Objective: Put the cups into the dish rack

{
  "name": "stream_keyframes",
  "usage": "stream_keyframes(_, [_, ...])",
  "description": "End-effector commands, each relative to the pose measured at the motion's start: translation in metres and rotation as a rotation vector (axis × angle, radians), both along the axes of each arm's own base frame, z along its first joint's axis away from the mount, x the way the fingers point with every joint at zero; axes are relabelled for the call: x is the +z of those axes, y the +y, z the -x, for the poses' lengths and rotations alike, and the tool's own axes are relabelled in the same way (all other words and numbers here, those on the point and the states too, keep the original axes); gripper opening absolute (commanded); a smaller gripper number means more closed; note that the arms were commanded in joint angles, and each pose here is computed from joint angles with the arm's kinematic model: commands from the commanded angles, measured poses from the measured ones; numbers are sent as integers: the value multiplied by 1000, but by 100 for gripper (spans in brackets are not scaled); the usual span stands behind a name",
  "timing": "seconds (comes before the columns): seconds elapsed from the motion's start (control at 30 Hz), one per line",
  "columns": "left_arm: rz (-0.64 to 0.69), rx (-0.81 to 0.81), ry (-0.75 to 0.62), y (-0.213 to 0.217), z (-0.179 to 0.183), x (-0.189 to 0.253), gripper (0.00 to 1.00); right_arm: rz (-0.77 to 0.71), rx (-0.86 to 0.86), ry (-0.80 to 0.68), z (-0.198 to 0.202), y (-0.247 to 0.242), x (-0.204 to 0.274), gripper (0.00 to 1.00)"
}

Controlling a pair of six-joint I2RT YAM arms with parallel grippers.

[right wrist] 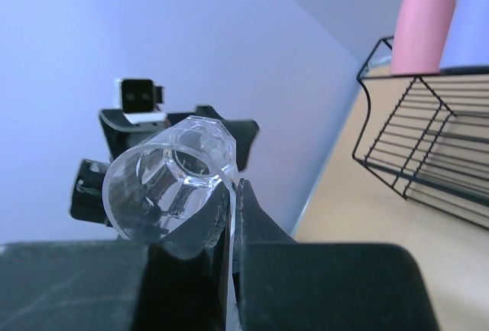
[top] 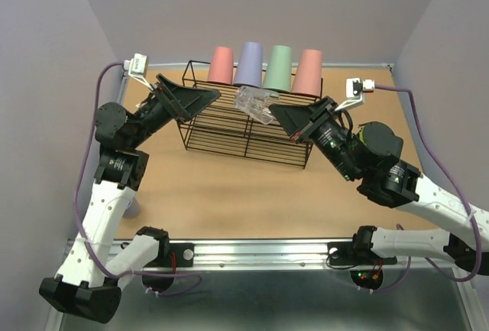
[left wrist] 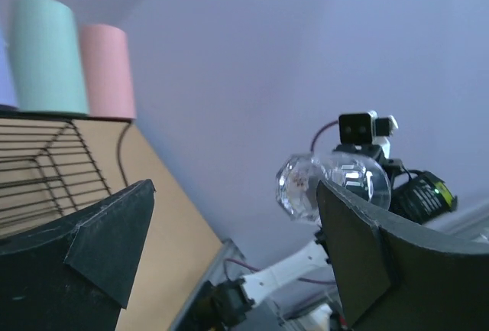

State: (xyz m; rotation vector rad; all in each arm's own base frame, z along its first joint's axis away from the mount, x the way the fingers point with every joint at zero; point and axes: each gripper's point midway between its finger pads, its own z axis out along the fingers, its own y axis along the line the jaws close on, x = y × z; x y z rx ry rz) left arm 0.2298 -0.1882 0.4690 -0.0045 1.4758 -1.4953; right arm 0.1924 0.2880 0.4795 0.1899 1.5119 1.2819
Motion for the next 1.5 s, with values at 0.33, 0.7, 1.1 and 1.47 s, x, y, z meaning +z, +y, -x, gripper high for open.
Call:
stream_keyframes(0.33, [319,-340,-280,-34,87,79,99,-172,-1,-117,-2,4,55,1])
stream_keyframes(0.7, [331,-326,-217,-50,75,67,98,-210,53,-126,2,16,62,1])
stream_keyframes(1.1, [205,-107,-76,-47,34,25,96,-256,103,-169,12,18,81,0])
stream_keyframes(1.47, [155,28,-94,-27,15,38,96,-275,125,-195,16,19,89,1])
